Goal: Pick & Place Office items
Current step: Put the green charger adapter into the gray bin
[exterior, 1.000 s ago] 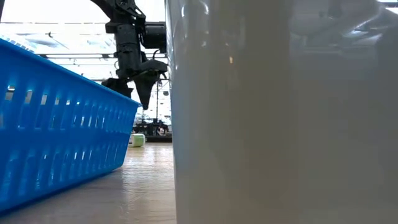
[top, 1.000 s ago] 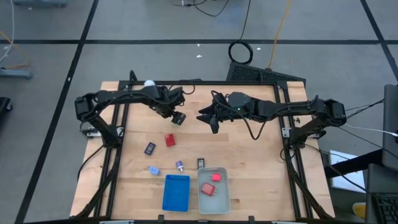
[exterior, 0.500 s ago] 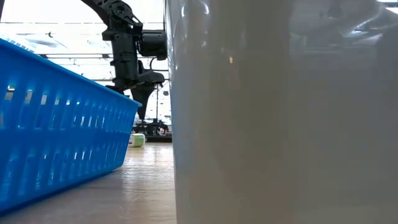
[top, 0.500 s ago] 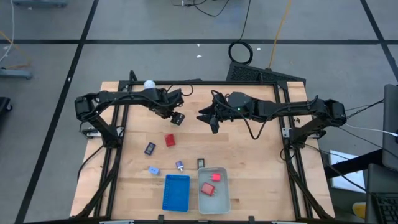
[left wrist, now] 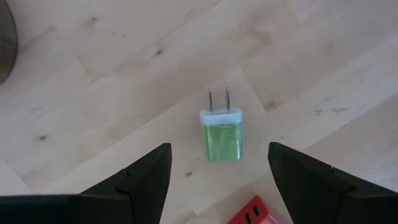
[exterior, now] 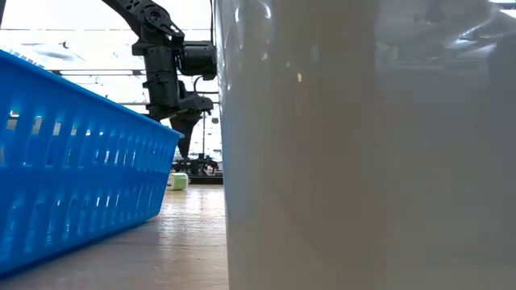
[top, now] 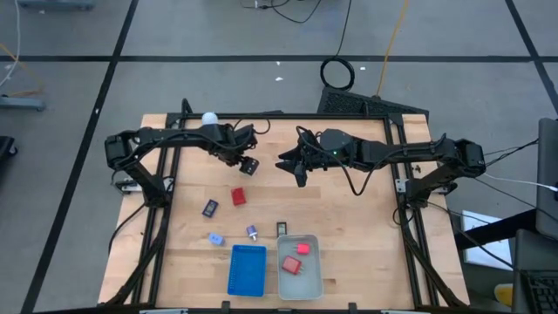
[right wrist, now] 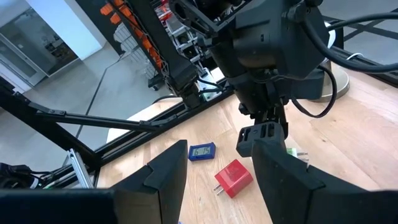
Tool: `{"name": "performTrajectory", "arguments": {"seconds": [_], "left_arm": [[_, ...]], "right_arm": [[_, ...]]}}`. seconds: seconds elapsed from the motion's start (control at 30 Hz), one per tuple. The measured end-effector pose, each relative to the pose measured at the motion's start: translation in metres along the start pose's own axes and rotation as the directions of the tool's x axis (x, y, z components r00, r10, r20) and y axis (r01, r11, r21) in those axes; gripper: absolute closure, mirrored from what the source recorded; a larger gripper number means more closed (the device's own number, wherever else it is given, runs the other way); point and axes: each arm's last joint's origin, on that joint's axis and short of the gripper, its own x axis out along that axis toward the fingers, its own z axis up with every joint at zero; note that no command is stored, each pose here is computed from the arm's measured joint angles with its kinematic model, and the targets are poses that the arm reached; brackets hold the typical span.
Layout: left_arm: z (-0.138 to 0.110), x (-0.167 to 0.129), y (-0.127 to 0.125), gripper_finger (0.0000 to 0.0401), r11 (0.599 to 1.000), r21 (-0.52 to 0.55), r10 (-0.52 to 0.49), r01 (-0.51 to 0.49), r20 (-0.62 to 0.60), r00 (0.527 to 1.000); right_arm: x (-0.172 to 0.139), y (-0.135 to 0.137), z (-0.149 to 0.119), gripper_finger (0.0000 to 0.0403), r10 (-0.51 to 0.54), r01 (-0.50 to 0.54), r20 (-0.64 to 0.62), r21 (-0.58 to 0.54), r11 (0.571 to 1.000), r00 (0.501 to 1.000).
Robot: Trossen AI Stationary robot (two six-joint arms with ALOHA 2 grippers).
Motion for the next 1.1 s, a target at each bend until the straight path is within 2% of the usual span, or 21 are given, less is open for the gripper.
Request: {"name": "performTrajectory", "arguments": {"seconds": [0.17, 0.53, 0.9, 1.0, 1.1], "left_arm": [[0.002, 0.005, -0.001, 0.013, 1.0, -0.001, 0.005, -0.005, 0.001, 1.0], [0.002, 0.045, -0.006, 0.013, 0.999, 0.016, 0.04, -0.039, -0.107, 0.993], [0.001, 0.057, -0.013, 0.0132, 0.998, 0.019, 0.064, -0.063, -0.086, 0.994], [0.002, 0.058, -0.012, 0.0153, 0.998, 0.007, 0.065, -0.065, -0.08, 0.995], [0.002, 0.058, -0.012, 0.02, 0.997, 0.008, 0.071, -0.071, -0.077, 0.994]], "right_arm": [[0.0, 0.0, 0.0, 0.0232, 0.0, 0.0, 0.0, 0.0, 1.0, 1.0], [0.0, 0.0, 0.0, 0.0232, -0.002, 0.002, 0.001, 0.0, 1.0, 1.0], [0.0, 0.0, 0.0, 0.0232, -0.002, 0.002, 0.001, 0.0, 1.0, 1.0], [0.0, 0.0, 0.0, 0.0232, -0.003, 0.003, 0.001, 0.0, 1.0, 1.0], [0.0, 0.0, 0.0, 0.0232, -0.003, 0.003, 0.001, 0.0, 1.0, 1.0]]}}
